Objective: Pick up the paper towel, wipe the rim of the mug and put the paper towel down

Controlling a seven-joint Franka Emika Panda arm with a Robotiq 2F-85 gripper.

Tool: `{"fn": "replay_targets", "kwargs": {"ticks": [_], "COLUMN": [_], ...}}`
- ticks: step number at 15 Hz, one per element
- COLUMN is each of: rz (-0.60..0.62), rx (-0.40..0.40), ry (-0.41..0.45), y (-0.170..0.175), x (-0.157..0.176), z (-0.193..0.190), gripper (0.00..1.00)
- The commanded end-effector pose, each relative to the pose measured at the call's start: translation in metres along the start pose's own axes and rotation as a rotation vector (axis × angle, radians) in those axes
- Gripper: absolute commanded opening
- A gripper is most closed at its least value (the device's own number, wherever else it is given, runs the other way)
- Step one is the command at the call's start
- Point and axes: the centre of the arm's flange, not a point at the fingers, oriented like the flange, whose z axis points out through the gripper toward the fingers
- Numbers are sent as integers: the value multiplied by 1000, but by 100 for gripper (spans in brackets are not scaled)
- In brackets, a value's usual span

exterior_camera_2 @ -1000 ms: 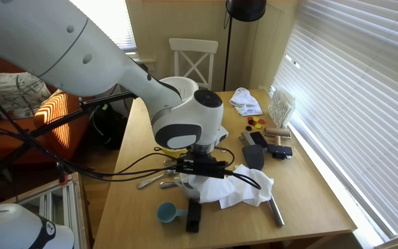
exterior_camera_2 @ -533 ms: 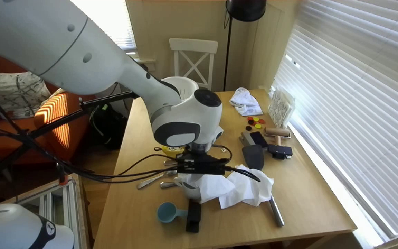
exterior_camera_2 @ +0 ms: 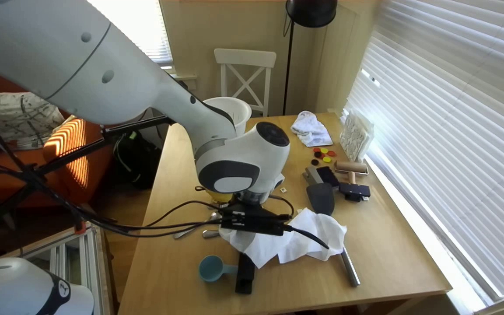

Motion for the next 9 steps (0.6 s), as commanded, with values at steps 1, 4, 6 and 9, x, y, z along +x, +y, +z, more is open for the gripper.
{"fn": "replay_targets", "kwargs": {"ticks": [1,4,6,9], "rz": [66,119,156,202], "rx": [1,-11,-15,-21], "ry": [-16,-19,-31,-39], "y": [7,14,16,20], "x": [-9,-13,-15,-17], "z": [-9,-8,-6,-4], "gripper": [0,0,0,0]}}
